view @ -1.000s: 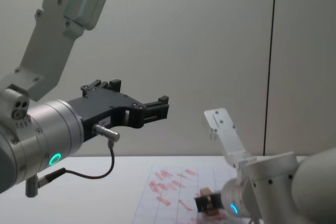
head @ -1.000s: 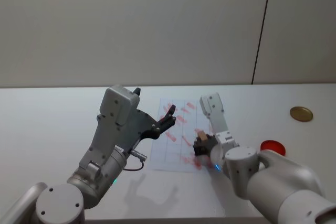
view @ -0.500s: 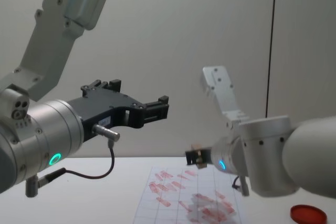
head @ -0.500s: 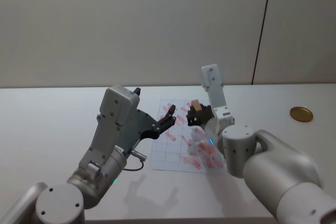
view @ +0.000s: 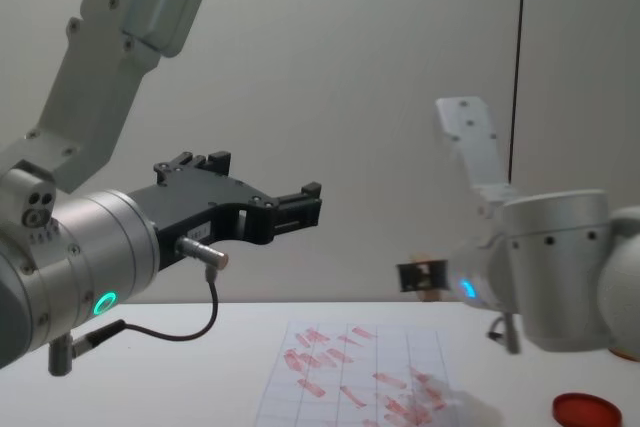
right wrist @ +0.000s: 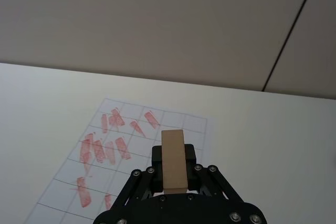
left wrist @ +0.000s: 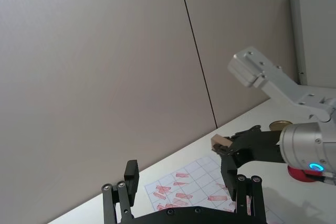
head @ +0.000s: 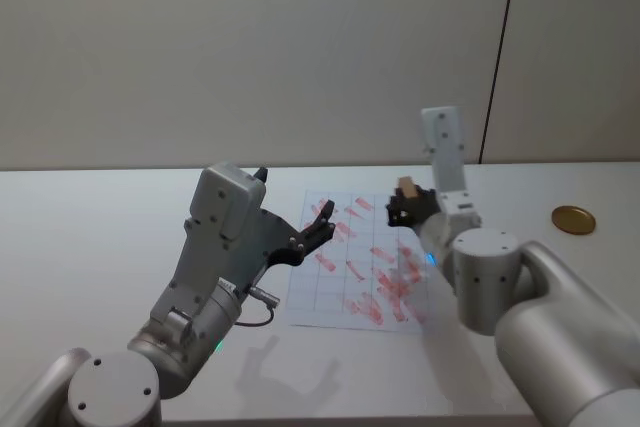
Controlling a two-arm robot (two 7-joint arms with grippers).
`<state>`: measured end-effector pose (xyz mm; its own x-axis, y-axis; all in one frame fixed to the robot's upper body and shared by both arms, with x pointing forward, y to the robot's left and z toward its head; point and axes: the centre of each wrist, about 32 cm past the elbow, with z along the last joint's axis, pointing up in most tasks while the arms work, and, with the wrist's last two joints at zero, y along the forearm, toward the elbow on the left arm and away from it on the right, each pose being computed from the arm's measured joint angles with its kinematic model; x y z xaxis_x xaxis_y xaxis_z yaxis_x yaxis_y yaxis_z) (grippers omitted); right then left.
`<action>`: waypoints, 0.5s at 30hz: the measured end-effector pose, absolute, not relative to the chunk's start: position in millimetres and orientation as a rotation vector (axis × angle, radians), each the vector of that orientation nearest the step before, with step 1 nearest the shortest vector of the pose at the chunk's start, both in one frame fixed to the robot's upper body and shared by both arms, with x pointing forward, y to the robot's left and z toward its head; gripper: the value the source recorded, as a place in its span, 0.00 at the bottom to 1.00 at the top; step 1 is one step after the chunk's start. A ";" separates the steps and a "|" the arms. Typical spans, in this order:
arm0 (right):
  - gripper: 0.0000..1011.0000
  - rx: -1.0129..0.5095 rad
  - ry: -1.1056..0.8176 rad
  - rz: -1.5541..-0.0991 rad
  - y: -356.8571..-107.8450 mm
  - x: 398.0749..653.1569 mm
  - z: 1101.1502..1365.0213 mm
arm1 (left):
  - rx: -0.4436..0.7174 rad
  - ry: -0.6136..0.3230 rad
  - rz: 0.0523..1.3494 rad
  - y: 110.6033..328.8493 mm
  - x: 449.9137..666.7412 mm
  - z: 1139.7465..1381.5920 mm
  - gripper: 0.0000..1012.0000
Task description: Use the one hand to pick up the stamp and affix it onto the A4 paper.
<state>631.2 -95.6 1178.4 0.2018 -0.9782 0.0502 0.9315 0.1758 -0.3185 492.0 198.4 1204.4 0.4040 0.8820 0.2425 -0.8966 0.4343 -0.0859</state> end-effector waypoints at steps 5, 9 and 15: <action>0.22 -0.318 0.197 -1.408 -112.3 624.3 1178.4 | 0.061 -0.268 1.124 198.4 492.0 1204.4 0.98; 0.22 -0.335 0.213 -1.441 -125.0 618.5 1176.3 | 0.061 -0.268 1.124 198.4 492.0 1204.4 0.98; 0.22 -0.366 0.239 -1.489 -146.2 607.1 1169.7 | 0.061 -0.268 1.124 198.4 492.0 1204.4 0.98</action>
<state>607.1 -146.2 1169.7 0.0736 -0.9949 0.0683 0.9236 0.0422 -0.3810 492.0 198.4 1204.4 0.4040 0.8820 0.2425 -0.8966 0.4343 -0.0859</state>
